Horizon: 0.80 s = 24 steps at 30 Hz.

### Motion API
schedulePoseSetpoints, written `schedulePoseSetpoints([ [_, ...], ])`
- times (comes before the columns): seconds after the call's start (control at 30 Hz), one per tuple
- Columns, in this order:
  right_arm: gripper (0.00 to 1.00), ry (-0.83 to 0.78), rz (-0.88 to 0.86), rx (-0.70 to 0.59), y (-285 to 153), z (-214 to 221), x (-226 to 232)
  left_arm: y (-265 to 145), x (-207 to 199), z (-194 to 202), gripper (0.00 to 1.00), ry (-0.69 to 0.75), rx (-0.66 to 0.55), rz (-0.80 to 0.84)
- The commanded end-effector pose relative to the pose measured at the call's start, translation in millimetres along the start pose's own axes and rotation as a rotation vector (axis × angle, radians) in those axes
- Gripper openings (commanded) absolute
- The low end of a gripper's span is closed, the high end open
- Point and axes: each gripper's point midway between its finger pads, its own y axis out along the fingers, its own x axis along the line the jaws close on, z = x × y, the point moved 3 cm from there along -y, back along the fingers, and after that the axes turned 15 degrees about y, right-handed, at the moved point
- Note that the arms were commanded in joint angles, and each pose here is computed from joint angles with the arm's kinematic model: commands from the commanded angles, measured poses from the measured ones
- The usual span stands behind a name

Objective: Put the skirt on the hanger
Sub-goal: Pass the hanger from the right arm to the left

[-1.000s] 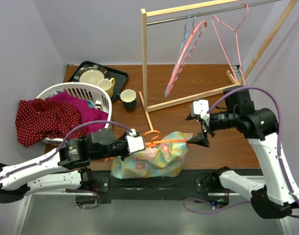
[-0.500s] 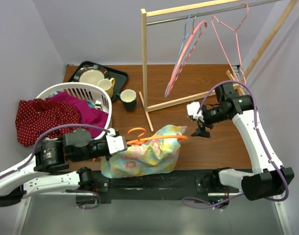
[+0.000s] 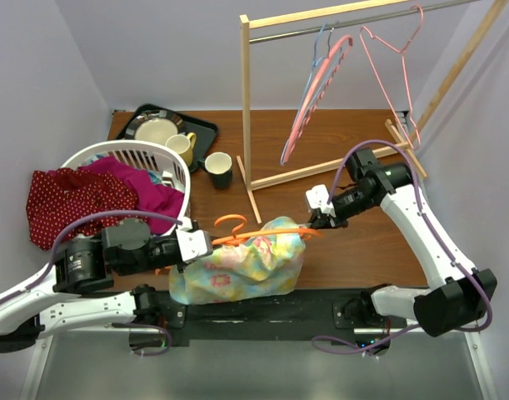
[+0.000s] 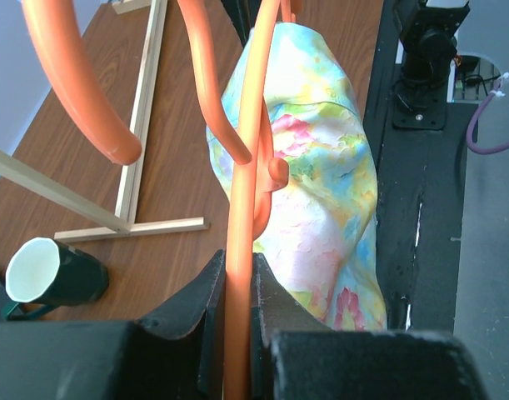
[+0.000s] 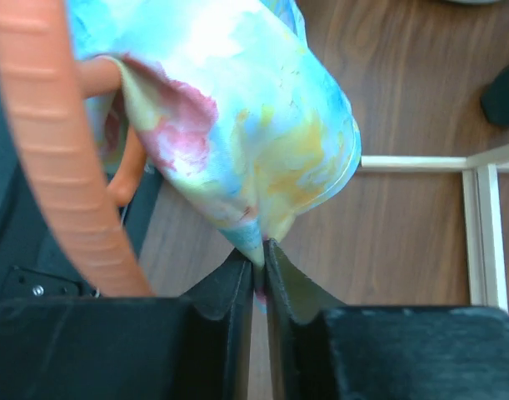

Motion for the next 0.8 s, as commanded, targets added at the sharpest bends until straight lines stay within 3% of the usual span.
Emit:
schedulePoseSetpoints([
  [0.0, 0.01, 0.188, -0.138, -0.068, -3, -11, 41, -16, 20, -41, 0.0, 0.001, -0.188, -0.075],
  [0.23, 0.0, 0.299, 0.056, -0.245, -48, -33, -5, -27, 14, -40, 0.0, -0.024, -0.204, -0.051],
  [0.4, 0.0, 0.391, 0.066, -0.314, -56, -30, -18, -25, 12, -37, 0.0, -0.03, -0.191, -0.043],
  [0.7, 0.0, 0.402, 0.012, -0.221, -31, 10, 5, -24, 31, -46, 0.0, -0.019, -0.232, -0.161],
  [0.77, 0.07, 0.413, 0.006, -0.162, -26, 24, 15, -24, 36, -50, 0.0, -0.017, -0.25, -0.19],
])
